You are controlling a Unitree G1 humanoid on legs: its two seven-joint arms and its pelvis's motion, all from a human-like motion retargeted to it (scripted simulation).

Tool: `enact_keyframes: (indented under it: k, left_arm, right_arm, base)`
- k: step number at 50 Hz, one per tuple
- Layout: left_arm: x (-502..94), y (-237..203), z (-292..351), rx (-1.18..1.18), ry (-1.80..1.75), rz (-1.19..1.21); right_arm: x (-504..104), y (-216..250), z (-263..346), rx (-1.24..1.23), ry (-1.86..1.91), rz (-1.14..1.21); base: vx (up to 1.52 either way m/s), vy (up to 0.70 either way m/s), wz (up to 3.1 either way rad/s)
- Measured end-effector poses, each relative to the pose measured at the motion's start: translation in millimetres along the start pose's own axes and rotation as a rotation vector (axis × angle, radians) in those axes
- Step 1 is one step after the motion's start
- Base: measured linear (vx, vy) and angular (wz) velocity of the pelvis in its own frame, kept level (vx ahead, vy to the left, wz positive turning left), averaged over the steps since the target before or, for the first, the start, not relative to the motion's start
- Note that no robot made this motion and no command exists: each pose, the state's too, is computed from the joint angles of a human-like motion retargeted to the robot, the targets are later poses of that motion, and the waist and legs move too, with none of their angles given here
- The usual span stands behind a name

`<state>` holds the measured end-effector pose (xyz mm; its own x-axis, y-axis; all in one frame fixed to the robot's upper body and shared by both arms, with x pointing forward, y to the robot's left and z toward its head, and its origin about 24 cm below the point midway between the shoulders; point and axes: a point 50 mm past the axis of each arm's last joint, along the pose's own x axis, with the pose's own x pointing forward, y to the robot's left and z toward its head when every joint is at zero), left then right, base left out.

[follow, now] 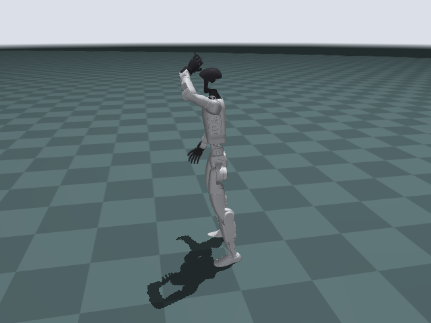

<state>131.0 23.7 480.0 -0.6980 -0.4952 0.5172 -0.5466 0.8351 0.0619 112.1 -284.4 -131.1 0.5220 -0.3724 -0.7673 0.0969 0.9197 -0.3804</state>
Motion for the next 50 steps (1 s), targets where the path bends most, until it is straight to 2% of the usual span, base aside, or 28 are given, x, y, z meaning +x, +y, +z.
enact_keyframes:
  k: [8,17,23,29,40,45,50]
  left_arm:
    - [-60.4,-25.2,-25.5,-0.342,0.488,-0.001]
    - [-195.3,-60.9,-34.6,-0.529,1.16,-0.092]
    - [-299.0,-72.1,-1.6,-0.577,1.663,-0.068]
    - [-371.5,-68.5,46.1,-0.468,2.015,-0.071]
    - [-412.7,-62.9,90.0,-0.247,2.189,-0.222]
    - [-412.8,-68.2,100.4,-0.252,2.195,-0.24]
    - [-411.8,-72.7,108.4,-0.289,2.205,-0.233]
  right_arm:
    - [5.2,7.1,14.9,0.08,-0.014,-0.038]
    - [7.7,17.2,37.5,0.127,-0.086,-0.074]
    - [4.4,21.7,59.6,0.179,-0.201,-0.136]
    - [-7.4,18.2,101.2,0.292,-0.412,-0.221]
    - [-27.8,11.3,163.2,0.361,-0.679,-0.217]
    - [-27.9,14.9,165.5,0.343,-0.684,-0.219]
    - [-21.7,21.3,148.0,0.474,-0.578,-0.223]
  base:
    - [0.0,0.0,0.0]
    - [0.0,0.0,0.0]
    - [0.0,0.0,0.0]
    - [0.0,0.0,0.0]
    - [0.0,0.0,0.0]
    - [0.0,0.0,0.0]
    - [0.0,0.0,0.0]
